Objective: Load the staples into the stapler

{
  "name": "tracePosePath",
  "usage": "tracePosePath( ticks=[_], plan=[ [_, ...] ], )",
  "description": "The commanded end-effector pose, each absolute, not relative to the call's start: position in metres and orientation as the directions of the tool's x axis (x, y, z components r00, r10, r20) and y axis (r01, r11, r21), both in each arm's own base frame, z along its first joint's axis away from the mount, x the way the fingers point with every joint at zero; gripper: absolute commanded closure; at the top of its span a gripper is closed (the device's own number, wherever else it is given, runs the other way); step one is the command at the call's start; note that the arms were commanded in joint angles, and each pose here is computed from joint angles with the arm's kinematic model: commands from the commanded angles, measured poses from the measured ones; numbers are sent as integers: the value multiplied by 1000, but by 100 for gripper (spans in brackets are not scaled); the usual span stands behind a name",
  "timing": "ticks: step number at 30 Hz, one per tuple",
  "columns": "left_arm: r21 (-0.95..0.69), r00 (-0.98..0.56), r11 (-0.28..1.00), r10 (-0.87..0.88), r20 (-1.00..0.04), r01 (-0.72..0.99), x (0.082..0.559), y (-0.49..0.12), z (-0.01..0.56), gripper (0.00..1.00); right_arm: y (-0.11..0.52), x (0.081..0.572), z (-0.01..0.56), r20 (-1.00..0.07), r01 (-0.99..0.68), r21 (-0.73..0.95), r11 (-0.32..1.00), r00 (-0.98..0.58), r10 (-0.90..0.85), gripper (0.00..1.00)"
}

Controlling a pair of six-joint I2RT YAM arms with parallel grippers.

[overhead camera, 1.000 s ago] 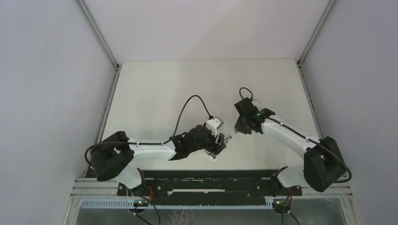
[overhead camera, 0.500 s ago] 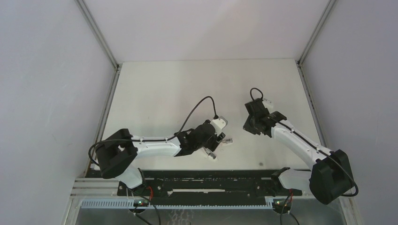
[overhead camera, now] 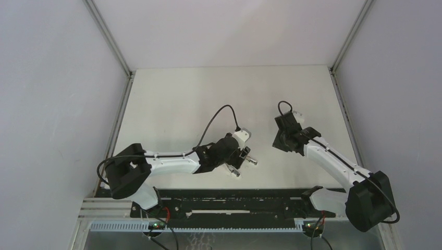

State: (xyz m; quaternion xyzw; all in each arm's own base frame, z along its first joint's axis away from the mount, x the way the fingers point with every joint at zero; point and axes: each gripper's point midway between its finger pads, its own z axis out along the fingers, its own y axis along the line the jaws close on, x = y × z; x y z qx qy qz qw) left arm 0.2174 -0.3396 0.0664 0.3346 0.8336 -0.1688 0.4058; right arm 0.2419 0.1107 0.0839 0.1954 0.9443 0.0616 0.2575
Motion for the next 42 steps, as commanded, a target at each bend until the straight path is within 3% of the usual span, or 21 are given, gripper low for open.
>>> tracePosePath(
  ticks=[1, 14, 17, 26, 31, 32, 34, 36, 38, 42],
  plan=[
    [-254, -530, 713, 190, -827, 653, 214, -372, 113, 29, 97, 247, 96, -533, 307, 222, 926, -757, 379, 80],
    [-395, -660, 728, 103, -745, 560, 229, -377, 91, 31, 82, 243, 99, -558, 311, 246, 918, -729, 396, 73],
    [-410, -671, 725, 97, -735, 554, 232, -381, 86, 40, 82, 243, 99, -561, 306, 251, 919, -727, 395, 73],
    [-336, -578, 667, 175, -797, 665, 244, -386, 87, 84, 74, 239, 108, -610, 291, 282, 914, -681, 405, 64],
    [-275, -506, 566, 303, -808, 778, 245, -391, 83, 91, 66, 234, 106, -617, 301, 289, 909, -667, 417, 62],
    [-273, -498, 549, 316, -808, 790, 246, -392, 83, 90, 64, 232, 105, -617, 306, 287, 908, -666, 420, 62],
    [-266, -481, 526, 327, -813, 807, 249, -391, 85, 80, 60, 231, 106, -620, 315, 286, 905, -659, 425, 62],
    [-250, -460, 521, 326, -826, 817, 252, -388, 91, 60, 55, 228, 106, -625, 326, 286, 901, -649, 434, 61],
    [-223, -436, 535, 312, -844, 815, 256, -381, 105, 34, 51, 225, 108, -627, 340, 292, 894, -638, 448, 58],
    [-150, -375, 617, 254, -892, 773, 265, -353, 147, 15, 31, 210, 106, -618, 426, 264, 865, -614, 491, 56]
  ],
)
